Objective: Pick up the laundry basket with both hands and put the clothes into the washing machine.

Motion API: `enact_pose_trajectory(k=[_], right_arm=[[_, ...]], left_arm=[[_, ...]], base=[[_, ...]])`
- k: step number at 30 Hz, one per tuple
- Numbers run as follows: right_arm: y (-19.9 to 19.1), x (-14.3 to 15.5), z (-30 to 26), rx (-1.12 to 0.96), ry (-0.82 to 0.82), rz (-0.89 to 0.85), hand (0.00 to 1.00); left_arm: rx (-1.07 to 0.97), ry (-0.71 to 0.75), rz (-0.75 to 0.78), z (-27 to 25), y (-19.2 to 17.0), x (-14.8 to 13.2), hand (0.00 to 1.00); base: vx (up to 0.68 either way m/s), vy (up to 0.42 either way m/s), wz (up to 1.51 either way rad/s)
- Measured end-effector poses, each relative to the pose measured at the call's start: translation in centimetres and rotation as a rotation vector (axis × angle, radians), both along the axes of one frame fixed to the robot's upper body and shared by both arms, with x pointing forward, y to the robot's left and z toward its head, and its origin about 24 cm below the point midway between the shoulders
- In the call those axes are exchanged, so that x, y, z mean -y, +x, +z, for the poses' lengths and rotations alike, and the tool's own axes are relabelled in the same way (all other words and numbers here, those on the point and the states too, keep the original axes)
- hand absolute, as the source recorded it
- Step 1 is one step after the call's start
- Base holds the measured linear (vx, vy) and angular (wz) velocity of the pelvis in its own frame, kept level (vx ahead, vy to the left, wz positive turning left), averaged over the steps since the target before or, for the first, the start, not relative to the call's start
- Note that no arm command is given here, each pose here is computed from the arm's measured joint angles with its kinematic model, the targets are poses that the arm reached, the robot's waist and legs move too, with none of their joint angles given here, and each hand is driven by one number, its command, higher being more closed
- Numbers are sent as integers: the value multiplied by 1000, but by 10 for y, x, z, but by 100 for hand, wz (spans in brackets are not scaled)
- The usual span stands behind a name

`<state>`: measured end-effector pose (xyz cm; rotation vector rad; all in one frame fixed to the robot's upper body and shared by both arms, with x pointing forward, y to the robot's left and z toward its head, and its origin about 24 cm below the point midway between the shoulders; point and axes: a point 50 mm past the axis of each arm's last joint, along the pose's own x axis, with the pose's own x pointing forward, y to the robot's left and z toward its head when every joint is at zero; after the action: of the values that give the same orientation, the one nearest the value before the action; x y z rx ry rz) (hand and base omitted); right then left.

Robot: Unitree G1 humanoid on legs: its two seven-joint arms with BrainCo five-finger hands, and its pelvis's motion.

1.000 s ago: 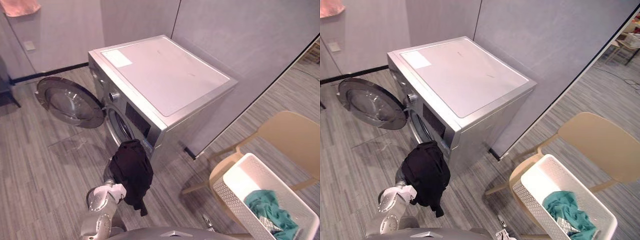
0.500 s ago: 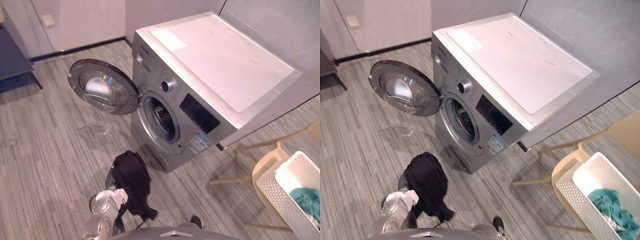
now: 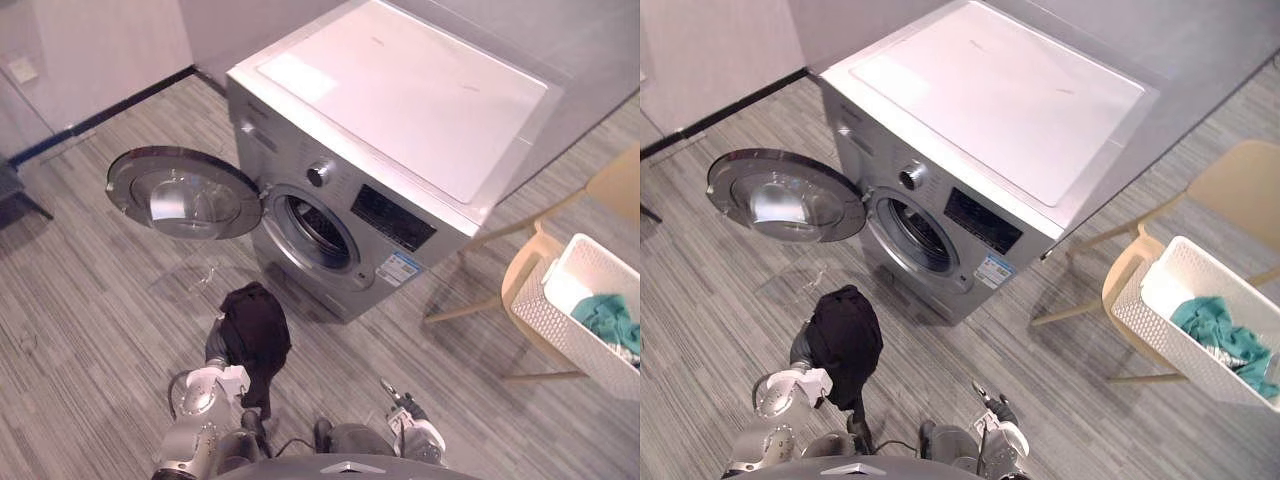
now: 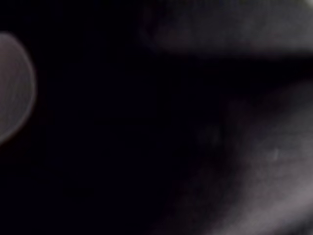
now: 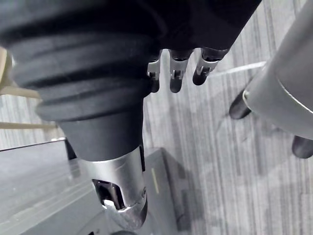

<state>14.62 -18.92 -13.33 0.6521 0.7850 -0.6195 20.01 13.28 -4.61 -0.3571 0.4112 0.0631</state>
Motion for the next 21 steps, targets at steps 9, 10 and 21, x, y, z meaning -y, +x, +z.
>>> enact_pose_trajectory(k=[9, 10, 21], right_arm=[[-15, 18, 7, 36, -69, -19, 0], [-15, 18, 8, 40, -73, -15, 0], [-6, 18, 10, 9, -122, 62, 0]], left_arm=[[82, -87, -68, 19, 6, 35, 100], [79, -93, -67, 19, 3, 36, 100], [26, -88, -62, 10, -9, 34, 100]], base=[[64, -85, -4], [10, 108, -42], [182, 347, -68]])
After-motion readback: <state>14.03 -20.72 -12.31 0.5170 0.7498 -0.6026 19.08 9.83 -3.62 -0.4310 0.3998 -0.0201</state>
